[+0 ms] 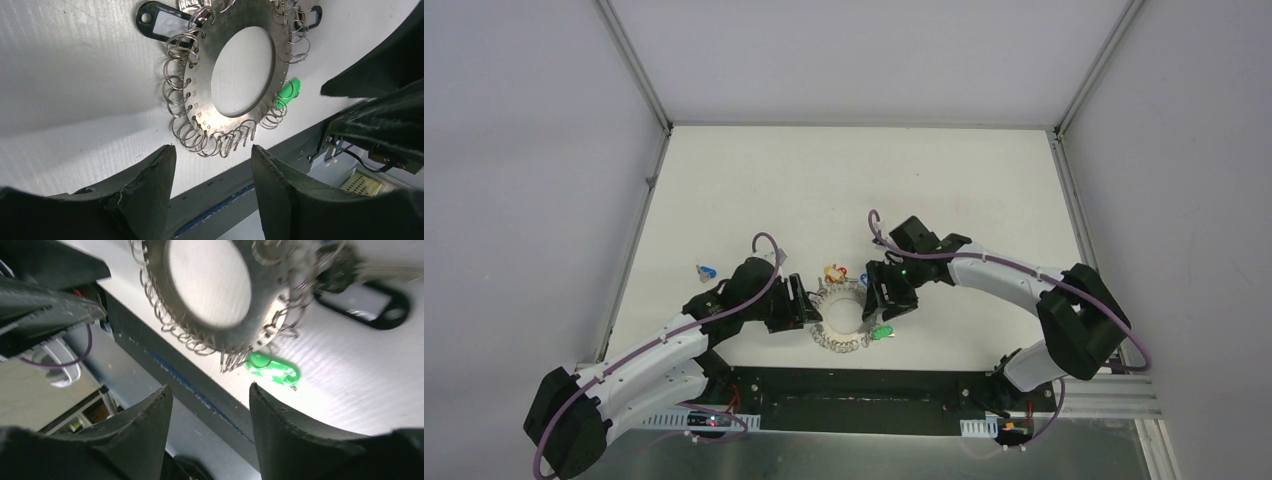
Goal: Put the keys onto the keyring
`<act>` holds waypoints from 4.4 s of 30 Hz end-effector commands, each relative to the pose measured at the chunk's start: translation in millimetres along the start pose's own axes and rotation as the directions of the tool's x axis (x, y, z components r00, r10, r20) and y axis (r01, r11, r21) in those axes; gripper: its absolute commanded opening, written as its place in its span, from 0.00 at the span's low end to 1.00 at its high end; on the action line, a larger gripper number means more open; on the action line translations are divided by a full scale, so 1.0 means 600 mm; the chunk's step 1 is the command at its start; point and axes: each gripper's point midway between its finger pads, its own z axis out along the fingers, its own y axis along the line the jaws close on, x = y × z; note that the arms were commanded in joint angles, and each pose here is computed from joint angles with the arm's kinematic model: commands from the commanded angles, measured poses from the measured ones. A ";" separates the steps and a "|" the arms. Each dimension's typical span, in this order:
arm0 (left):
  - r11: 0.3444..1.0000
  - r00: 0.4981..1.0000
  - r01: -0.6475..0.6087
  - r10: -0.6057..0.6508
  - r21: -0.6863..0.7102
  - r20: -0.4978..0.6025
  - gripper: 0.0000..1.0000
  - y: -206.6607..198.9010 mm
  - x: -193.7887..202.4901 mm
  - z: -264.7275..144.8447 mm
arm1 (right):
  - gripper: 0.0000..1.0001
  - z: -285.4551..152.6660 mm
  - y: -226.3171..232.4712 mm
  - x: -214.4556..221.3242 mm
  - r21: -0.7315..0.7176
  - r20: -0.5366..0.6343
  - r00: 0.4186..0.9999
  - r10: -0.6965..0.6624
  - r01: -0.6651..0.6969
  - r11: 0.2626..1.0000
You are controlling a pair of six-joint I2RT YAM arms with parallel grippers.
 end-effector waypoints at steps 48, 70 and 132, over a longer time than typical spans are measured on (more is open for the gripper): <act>0.922 0.927 0.373 -0.374 0.102 -0.004 0.35 0.056 -0.087 0.033 | 0.36 0.062 0.109 -0.143 0.218 0.105 0.902 -0.418 0.389 0.895; 0.867 0.902 0.427 -0.426 0.256 -0.062 0.33 0.026 -0.100 0.048 | 0.31 0.057 0.128 -0.145 0.187 0.136 0.895 -0.424 0.397 0.898; 0.880 0.873 0.375 -0.229 -0.293 0.430 0.68 0.127 -0.130 -0.152 | 0.03 0.178 0.123 -0.153 0.582 -0.028 0.723 -0.690 0.573 0.577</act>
